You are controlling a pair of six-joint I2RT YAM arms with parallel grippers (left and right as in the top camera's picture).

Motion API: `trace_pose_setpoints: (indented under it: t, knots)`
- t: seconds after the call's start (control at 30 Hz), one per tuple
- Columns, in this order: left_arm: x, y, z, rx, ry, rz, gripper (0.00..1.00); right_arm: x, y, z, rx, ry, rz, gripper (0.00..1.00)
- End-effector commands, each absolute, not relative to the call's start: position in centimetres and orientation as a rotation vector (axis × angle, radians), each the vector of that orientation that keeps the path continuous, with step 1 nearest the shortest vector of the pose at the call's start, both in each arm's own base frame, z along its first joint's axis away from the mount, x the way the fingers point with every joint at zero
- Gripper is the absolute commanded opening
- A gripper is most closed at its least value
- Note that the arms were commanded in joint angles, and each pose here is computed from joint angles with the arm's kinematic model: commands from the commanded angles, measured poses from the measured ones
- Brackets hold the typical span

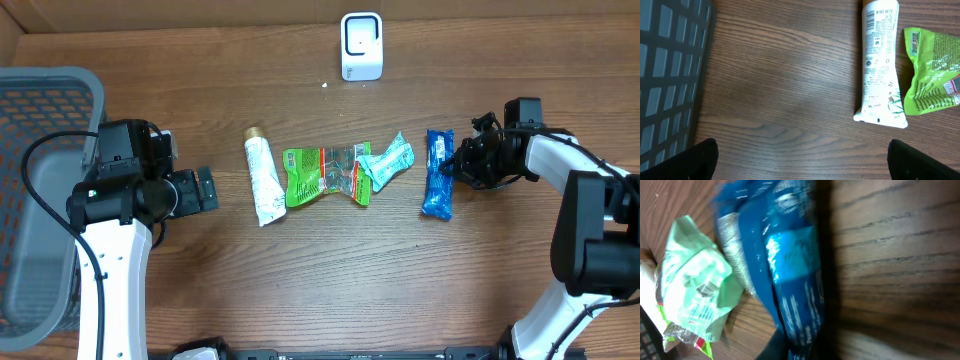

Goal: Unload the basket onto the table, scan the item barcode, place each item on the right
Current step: 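Lift the blue wrapper with the right gripper toward the scanner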

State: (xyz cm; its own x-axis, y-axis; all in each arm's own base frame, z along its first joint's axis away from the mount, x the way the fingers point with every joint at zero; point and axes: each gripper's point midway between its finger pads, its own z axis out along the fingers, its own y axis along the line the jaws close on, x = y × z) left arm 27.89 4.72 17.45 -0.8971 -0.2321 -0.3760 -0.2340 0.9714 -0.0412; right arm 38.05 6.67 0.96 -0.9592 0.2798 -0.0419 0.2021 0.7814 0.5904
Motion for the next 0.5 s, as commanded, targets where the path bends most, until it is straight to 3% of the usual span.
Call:
trace_pose_setpoints:
  t: [0.0,0.27,0.47]
  knots:
    - [28.0,4.5,17.6,-0.305,2.731,-0.002,1.0,40.0,6.7,5.9,0.197,2.761,0.806,0.06]
    - [28.0,4.5,17.6,-0.305,2.731,-0.002,0.99,40.0,8.6,7.6,0.012,2.823,0.505,0.04]
    - [28.0,4.5,17.6,-0.305,2.731,-0.002,1.0,39.4,12.7,8.9,-0.224,2.769,0.661,0.04]
